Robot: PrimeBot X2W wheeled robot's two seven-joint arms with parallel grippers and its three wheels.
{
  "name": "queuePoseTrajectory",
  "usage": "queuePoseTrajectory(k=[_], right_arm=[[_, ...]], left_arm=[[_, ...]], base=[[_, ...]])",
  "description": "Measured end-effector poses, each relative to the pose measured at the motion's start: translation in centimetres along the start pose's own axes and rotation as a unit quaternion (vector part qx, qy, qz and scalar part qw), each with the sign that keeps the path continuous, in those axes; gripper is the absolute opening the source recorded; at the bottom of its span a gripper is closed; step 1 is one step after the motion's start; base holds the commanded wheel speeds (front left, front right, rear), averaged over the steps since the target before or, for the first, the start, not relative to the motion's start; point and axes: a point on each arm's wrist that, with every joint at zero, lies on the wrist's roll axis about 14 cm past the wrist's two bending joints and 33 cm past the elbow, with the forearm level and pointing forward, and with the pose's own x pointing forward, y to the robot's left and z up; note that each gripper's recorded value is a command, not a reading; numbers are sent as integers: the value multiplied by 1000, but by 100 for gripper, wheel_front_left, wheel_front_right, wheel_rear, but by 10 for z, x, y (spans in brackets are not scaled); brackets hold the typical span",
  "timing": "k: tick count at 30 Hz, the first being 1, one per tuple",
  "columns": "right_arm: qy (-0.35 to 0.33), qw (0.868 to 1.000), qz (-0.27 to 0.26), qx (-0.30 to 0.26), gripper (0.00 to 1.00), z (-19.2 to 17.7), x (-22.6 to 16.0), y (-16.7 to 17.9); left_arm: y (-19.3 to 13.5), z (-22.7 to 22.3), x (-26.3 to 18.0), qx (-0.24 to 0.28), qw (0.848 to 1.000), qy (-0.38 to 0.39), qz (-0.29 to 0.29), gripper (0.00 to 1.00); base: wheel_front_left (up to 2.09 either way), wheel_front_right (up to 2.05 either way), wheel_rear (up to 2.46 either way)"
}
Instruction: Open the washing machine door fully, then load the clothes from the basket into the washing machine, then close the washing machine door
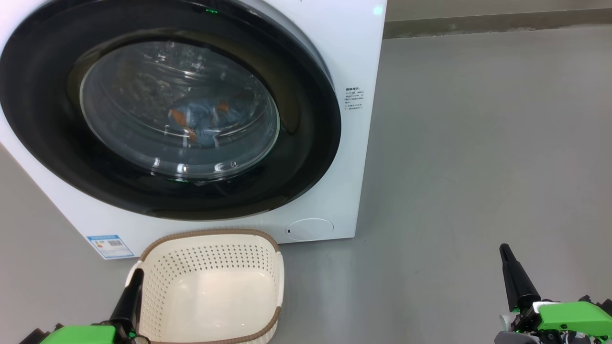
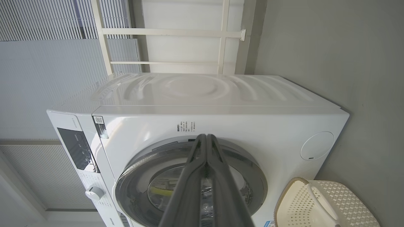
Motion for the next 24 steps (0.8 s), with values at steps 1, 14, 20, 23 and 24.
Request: queuePoseTrajectory(k=[1, 14, 20, 23, 24], right_arm=[[0, 1000, 0, 0, 0, 0, 0, 0], [0, 1000, 0, 0, 0, 0, 0, 0], [0, 1000, 0, 0, 0, 0, 0, 0], [0, 1000, 0, 0, 0, 0, 0, 0], [0, 1000, 0, 0, 0, 0, 0, 0]], left_arm=[[0, 0, 0, 0, 1000, 0, 0, 0], [0, 0, 0, 0, 1000, 0, 0, 0], [0, 0, 0, 0, 1000, 0, 0, 0], [0, 0, 0, 0, 1000, 0, 0, 0], [0, 0, 0, 0, 1000, 0, 0, 0]], base=[[0, 0, 0], [0, 0, 0], [0, 0, 0], [0, 0, 0], [0, 0, 0]])
